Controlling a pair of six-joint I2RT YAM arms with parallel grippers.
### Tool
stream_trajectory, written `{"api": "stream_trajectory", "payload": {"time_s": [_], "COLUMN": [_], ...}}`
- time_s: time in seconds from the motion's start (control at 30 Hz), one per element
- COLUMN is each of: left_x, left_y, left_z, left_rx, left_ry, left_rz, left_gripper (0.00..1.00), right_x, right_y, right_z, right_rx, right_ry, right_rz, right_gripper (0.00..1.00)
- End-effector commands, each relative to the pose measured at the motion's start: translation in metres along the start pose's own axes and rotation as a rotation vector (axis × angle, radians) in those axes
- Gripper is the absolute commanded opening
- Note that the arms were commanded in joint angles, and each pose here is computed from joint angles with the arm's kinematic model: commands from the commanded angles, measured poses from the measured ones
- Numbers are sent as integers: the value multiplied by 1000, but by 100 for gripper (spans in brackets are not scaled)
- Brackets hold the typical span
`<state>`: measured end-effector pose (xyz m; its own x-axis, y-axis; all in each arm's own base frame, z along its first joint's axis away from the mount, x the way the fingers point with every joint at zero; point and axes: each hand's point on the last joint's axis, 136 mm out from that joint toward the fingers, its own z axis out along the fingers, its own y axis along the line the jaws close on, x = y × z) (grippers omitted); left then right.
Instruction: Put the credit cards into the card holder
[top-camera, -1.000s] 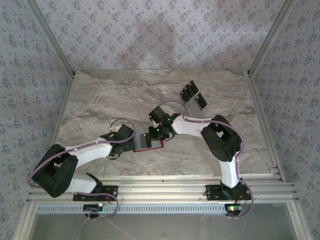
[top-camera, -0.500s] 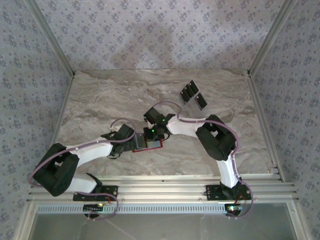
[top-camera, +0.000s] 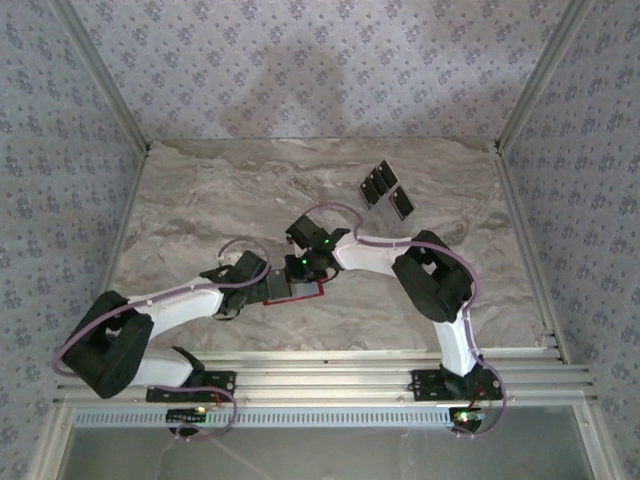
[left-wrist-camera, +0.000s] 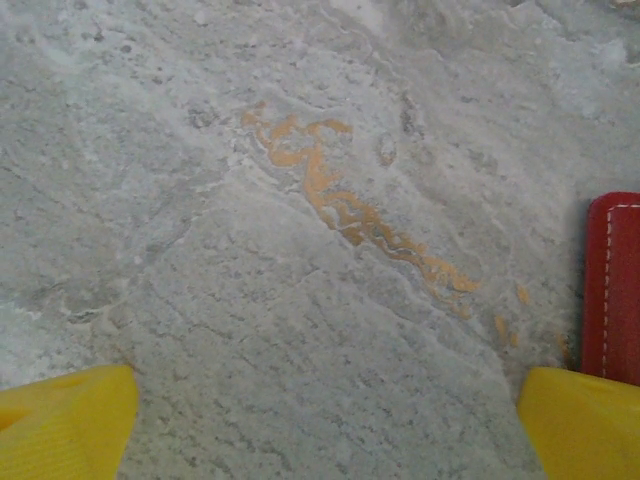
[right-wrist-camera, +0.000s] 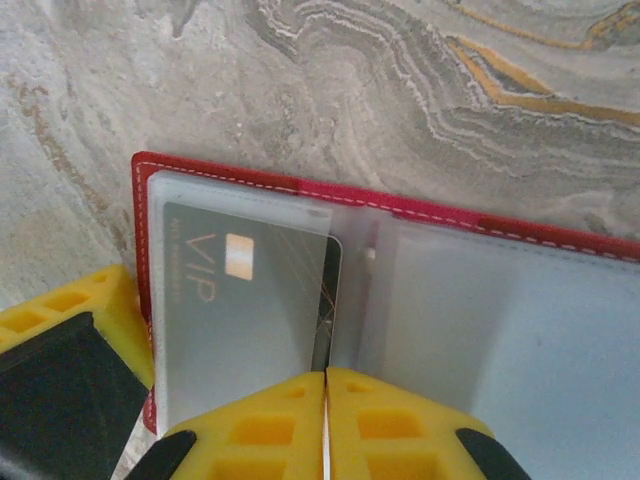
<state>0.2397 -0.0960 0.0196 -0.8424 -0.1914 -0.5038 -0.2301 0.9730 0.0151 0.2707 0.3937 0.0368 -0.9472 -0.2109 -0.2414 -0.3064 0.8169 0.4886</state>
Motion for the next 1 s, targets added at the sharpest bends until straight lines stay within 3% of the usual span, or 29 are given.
{"api": "stream_trajectory", "payload": {"time_s": [0.0,0.4,0.67,0.97], "left_x": [3,-9,-30,-18], "left_y": [7,4,-12,-13], "left_z": [-2,-12,-24,-10], "left_rx": [-18,0,57,39], "left_ry": [-7,-40,-70,-14], "left_rz": [-24,-34,-17,19], "left_gripper": [100,100,100,100], "right_x": [-6,21,20,4], "right_y": [5,-56,-54,-30], "right_z": [-21,-8,-29,-41], "right_rx": [-34,47,42,9], "right_ry": [-33,5,-33,-62], "right_rz": [-5,88,86,29], "right_gripper": [11,11,11,11]}}
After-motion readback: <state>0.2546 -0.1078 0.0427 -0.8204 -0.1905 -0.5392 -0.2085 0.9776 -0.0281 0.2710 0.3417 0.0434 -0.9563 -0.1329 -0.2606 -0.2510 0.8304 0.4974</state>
